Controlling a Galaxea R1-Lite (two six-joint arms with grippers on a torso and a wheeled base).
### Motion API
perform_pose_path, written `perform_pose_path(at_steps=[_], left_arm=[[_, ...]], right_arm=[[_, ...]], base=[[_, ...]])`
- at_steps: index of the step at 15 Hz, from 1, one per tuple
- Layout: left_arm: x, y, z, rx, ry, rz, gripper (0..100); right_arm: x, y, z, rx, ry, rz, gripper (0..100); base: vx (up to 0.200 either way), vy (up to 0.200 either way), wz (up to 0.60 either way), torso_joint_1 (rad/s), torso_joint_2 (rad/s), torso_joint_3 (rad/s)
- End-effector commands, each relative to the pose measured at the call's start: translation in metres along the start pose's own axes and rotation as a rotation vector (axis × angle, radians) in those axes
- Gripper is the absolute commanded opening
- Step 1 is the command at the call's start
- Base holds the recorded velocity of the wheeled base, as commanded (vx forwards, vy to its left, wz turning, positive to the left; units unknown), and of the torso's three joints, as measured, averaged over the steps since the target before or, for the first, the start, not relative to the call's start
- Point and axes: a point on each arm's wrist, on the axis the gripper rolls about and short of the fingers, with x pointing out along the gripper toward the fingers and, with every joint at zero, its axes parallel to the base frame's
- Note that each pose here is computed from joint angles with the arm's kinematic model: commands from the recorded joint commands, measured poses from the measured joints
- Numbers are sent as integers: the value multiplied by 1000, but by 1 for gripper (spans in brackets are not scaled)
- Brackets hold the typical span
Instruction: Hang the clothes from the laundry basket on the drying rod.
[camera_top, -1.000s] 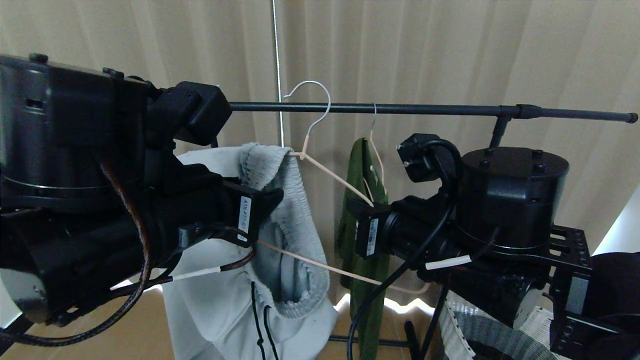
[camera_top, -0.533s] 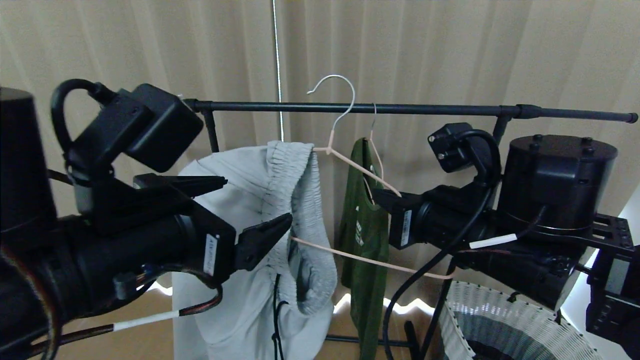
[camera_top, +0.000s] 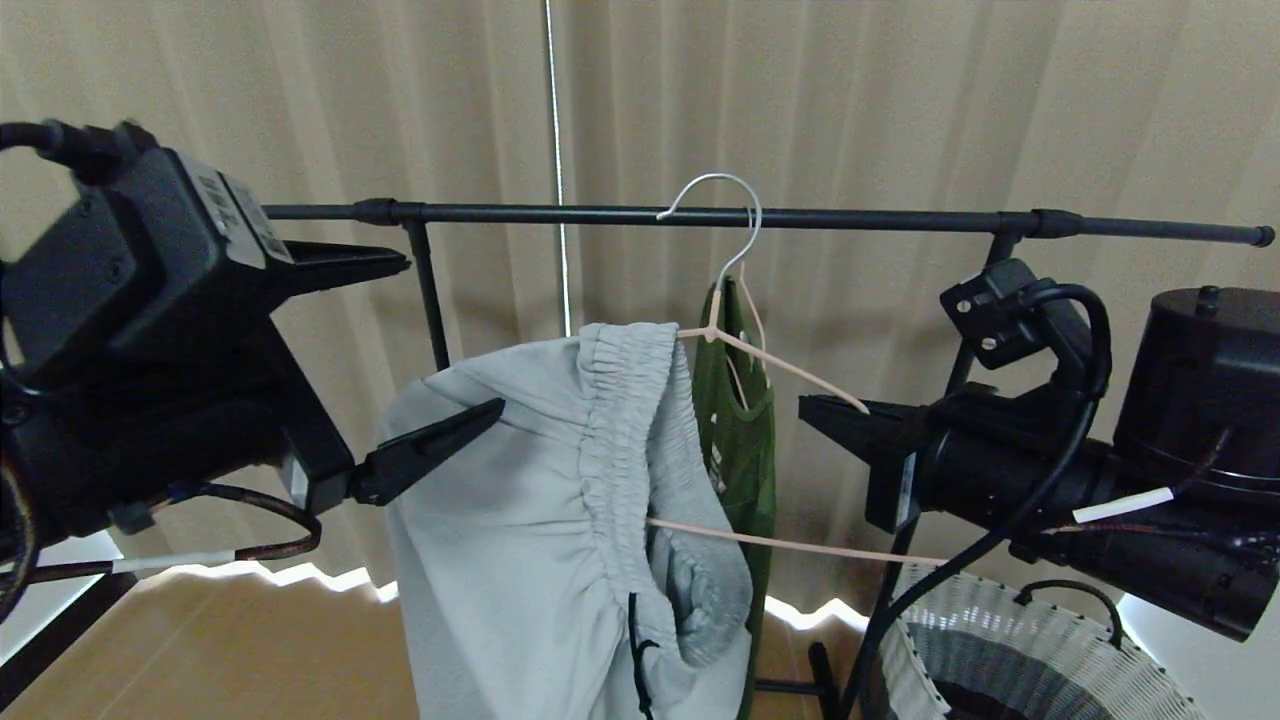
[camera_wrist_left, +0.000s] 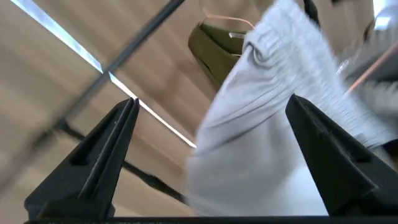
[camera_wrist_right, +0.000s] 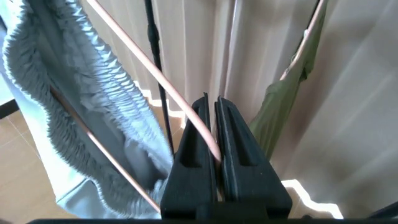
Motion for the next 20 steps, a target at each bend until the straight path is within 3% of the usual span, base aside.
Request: perform_pose_path(at_steps=[1, 4, 7, 14, 15, 20], left_arm=[[25, -4, -12, 19, 32, -31, 100], [50, -5, -18, 67, 14, -21, 100], [55, -7, -21, 106, 22, -30, 100], [54, -8, -22, 109, 24, -32, 100], [54, -8, -22, 110, 25, -33, 0], [54, -9, -23, 111, 27, -38, 0]], right_arm=[[-3, 3, 1, -5, -7, 19, 0], [-5, 12, 0, -32, -5, 58, 0], [-8, 23, -2, -41, -15, 103, 0], [-13, 31, -7, -90, -45, 163, 0], [-13, 34, -7, -92, -45, 176, 0], [-16, 37, -5, -91, -55, 207, 0]], base=[[0, 0, 0, 0, 0, 0], [0, 0, 0, 0, 0, 0], [0, 0, 0, 0, 0, 0], [0, 0, 0, 0, 0, 0], [0, 0, 0, 0, 0, 0], [0, 0, 0, 0, 0, 0]])
